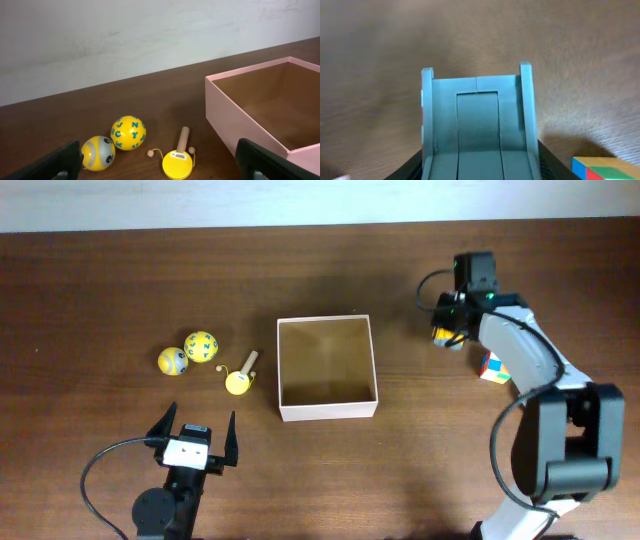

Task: Pack container
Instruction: 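Carry the held truck left over the pink box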

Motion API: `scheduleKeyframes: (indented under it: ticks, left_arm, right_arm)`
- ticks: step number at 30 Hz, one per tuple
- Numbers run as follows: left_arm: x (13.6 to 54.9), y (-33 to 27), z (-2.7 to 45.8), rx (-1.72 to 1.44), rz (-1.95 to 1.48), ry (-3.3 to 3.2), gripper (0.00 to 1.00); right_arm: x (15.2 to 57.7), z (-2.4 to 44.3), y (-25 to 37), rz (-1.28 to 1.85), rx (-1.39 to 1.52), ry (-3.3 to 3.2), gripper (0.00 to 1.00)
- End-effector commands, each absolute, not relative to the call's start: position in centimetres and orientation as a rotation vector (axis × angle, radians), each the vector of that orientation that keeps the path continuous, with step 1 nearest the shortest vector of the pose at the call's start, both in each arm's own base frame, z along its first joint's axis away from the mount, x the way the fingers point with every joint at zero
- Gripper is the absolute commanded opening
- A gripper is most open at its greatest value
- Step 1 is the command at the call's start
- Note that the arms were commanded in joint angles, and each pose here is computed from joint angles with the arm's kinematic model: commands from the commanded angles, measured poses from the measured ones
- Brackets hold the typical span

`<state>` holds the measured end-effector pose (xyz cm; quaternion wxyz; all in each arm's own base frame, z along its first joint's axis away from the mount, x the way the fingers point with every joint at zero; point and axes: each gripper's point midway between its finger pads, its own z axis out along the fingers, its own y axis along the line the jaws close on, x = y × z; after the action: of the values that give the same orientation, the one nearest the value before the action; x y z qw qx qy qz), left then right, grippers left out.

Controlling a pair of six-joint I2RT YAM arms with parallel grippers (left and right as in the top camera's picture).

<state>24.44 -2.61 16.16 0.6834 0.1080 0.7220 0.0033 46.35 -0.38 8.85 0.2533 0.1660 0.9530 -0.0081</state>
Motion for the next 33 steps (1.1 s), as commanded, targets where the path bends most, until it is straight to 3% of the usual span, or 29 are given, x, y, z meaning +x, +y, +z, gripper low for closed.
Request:
scheduleKeyframes:
  ticks: [1, 13, 20, 33]
  left_arm:
    - [24.5, -2.5, 16.0, 0.247, 0.023, 1.616, 0.99]
    - [24.5, -2.5, 16.0, 0.247, 0.023, 1.616, 0.99]
    - [24.5, -2.5, 16.0, 0.247, 0.023, 1.616, 0.99]
    - [24.5, -2.5, 16.0, 0.247, 0.023, 1.616, 0.99]
  right_arm:
    - [47.8, 15.4, 1.2, 0.102, 0.321, 2.503, 0.47]
    - [45.0, 23.7, 12.6, 0.615, -0.209, 2.456, 0.47]
    - [41.4, 24.4, 20.5, 0.736, -0.438, 2.449, 0.47]
    - [37.4, 21.5, 28.6, 0.307, -0.546, 2.471, 0.48]
